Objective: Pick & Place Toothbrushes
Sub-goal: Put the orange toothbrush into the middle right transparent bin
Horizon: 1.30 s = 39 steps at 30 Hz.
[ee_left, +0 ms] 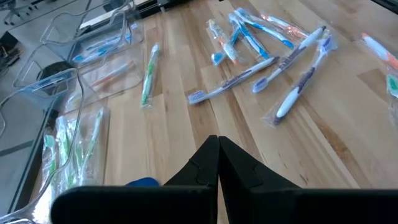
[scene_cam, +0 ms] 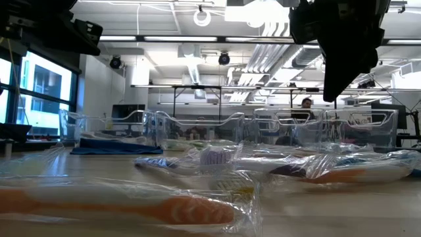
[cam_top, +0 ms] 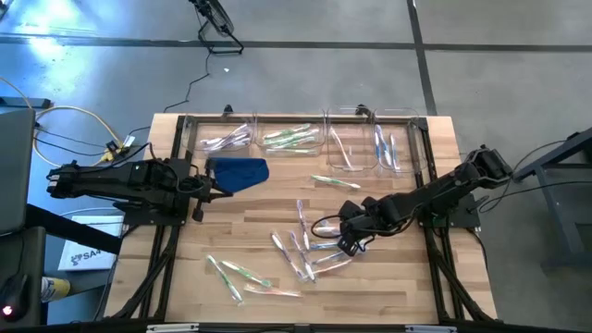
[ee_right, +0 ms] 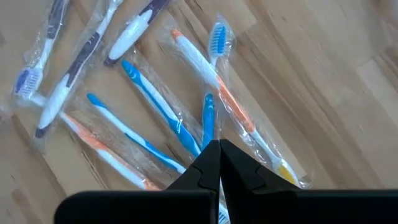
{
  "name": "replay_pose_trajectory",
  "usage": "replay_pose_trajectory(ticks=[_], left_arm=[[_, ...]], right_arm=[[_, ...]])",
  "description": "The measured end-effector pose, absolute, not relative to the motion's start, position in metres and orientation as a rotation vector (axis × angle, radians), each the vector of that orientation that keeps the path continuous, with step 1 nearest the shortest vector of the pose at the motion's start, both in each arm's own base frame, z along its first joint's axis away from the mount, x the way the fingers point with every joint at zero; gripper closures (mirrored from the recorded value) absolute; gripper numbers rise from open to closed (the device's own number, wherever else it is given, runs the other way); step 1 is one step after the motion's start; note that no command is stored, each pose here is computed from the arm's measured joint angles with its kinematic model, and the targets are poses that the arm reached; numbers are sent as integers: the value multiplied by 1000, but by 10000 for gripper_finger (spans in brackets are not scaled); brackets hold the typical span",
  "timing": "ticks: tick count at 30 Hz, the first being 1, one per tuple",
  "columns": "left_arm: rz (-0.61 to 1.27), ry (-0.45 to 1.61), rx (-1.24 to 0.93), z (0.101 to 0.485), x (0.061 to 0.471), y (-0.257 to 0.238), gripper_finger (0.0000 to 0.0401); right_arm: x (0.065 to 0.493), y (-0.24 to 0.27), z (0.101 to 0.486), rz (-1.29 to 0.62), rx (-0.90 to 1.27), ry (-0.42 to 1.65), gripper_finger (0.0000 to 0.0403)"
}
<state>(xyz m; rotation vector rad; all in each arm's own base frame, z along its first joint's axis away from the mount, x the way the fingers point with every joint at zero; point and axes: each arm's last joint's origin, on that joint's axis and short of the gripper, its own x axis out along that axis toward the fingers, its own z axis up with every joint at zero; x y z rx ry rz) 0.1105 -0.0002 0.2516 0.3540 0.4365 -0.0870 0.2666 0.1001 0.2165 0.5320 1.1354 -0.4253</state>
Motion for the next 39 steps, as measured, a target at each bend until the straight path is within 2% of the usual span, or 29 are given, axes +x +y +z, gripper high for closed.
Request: replay_pose_trajectory(ticks=[5,13,16,21,24,29,39], left_arm=[[-87,436,354,252,110,0,400],[-86,437,354,252,110,0,400],[-84,437,355,252,110,0,400],[-84,437,355,252,110,0,400],[-84,437,355,252,110,0,400],[-85,438,355,252,110,0,400],[-94,485,353,247,108,0,400]], right_arm=[[269,101,218,-406,540,1111,401],[272,99,218,-416,401,1055,389],[272,97,218,-422,402,1054,360],[273,95,218,-416,383,1057,286],[273,95,218,-400,357,1062,259],[279,96,201,-446,311,1103,245],[291,98,147,-439,241,1331,241]])
